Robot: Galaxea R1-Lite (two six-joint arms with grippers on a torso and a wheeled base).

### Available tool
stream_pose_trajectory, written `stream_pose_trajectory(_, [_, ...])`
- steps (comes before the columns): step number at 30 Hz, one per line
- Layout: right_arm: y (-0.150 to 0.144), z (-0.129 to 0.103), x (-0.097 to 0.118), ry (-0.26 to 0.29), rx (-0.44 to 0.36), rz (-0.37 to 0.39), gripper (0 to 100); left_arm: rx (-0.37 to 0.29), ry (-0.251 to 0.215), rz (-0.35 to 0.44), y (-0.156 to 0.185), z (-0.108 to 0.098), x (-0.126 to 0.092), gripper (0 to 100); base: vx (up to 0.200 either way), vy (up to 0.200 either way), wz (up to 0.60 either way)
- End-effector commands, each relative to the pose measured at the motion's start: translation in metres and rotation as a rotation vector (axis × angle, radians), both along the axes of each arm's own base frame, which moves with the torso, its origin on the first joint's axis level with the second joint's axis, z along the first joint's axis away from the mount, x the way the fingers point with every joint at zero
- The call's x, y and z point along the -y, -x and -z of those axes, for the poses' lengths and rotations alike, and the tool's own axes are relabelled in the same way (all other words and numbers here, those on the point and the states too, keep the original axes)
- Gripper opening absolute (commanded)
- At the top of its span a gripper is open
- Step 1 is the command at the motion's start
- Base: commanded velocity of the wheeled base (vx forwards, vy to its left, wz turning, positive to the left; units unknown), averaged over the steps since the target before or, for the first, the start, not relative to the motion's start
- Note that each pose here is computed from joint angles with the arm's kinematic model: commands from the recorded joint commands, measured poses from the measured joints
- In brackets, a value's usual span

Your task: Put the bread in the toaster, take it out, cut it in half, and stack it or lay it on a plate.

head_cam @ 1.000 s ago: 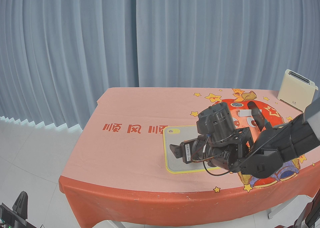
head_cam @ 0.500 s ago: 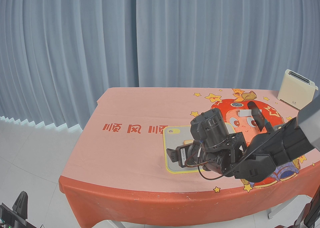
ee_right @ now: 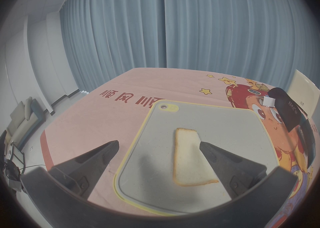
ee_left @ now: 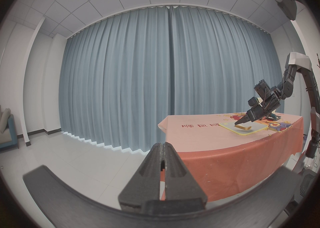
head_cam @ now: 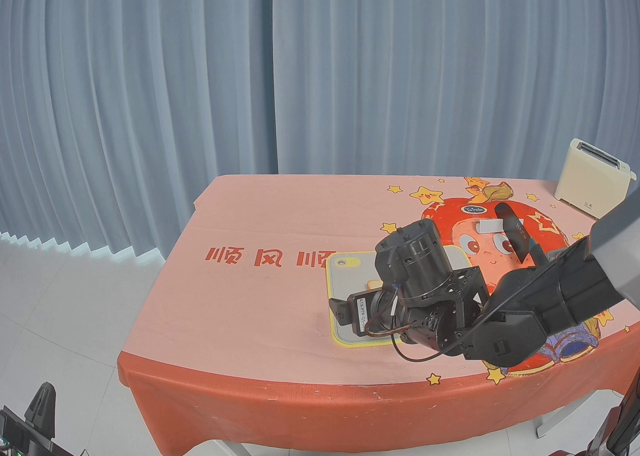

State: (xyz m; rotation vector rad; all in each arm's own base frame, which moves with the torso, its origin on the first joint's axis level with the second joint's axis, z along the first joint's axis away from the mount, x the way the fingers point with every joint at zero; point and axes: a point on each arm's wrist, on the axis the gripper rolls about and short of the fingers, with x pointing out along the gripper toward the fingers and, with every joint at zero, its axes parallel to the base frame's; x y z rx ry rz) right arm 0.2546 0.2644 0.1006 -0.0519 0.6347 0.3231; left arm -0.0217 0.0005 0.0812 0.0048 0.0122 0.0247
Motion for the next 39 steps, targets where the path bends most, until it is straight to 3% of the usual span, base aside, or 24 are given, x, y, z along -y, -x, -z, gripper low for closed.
stream_pose_trajectory(1, [0.005,0.000,-0.006,0.000,0.000,-0.020,100,-0.017,0.000,0.000,-0.001,0.005,0.000,0,0.000,0.000,0.00])
stream_pose_trajectory(11, [0.004,0.016,-0.014,0.038,-0.013,-0.013,100,-0.017,0.000,-0.001,-0.001,0.005,0.000,0,0.000,0.000,0.00])
stream_pose_trajectory(27, [0.004,0.021,-0.014,0.051,-0.018,0.000,100,-0.017,0.000,-0.001,-0.001,0.005,0.000,0,0.000,0.000,0.00])
stream_pose_trajectory(28, [0.004,0.021,-0.014,0.052,-0.019,0.000,0,-0.017,0.000,-0.001,-0.001,0.005,0.000,0,0.000,0.000,0.00])
stream_pose_trajectory(39, [0.005,0.012,-0.007,0.056,-0.007,0.021,0,-0.017,0.000,-0.001,-0.001,0.005,0.000,0,0.000,0.000,0.00])
